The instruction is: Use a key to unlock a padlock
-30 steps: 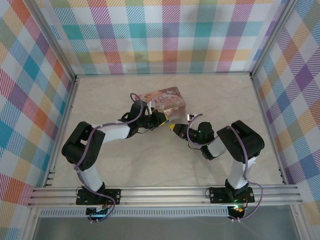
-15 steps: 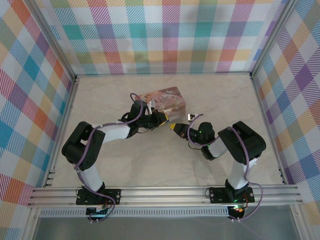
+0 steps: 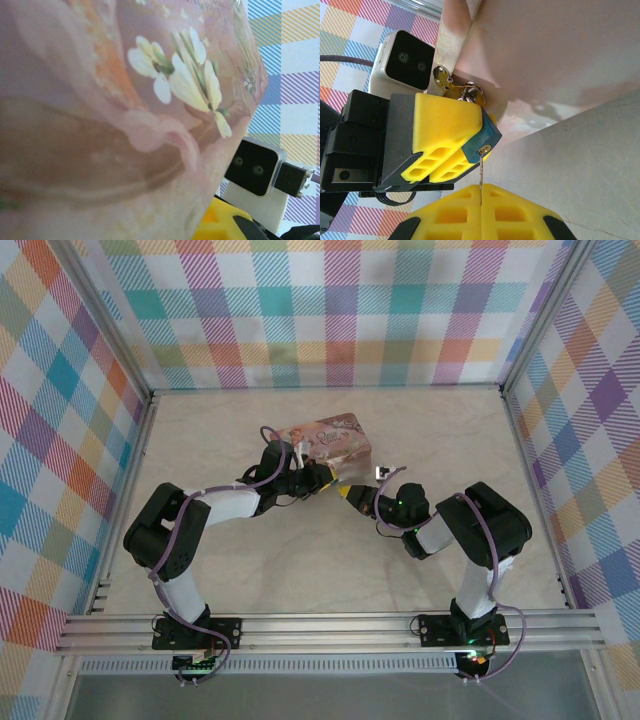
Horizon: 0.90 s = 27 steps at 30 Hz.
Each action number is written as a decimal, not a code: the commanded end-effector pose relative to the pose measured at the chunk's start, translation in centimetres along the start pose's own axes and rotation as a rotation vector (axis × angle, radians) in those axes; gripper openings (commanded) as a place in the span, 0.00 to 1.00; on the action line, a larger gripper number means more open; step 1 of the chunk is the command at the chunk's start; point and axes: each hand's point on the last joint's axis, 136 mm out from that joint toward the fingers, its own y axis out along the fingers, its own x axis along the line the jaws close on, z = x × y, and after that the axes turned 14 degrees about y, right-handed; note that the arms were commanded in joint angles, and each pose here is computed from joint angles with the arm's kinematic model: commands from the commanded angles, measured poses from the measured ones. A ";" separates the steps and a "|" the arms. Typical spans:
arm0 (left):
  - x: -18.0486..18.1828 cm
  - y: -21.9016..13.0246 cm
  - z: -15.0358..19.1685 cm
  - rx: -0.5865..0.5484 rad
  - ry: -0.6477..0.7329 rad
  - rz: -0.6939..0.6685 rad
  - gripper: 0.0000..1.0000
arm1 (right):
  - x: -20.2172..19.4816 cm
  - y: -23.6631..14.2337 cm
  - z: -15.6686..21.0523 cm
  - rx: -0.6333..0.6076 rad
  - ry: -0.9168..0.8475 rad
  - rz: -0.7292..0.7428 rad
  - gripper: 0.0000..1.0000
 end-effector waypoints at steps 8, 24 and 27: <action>-2.1 0.2 0.1 0.004 0.005 0.115 0.10 | 1.8 0.8 -1.4 -0.030 0.049 -0.066 0.00; -2.8 0.2 0.2 0.009 0.017 0.158 0.09 | 1.1 0.7 -2.7 -0.053 0.223 -0.059 0.00; -2.9 0.2 0.2 0.009 0.020 0.162 0.09 | 1.0 0.6 -3.0 -0.059 0.247 -0.058 0.00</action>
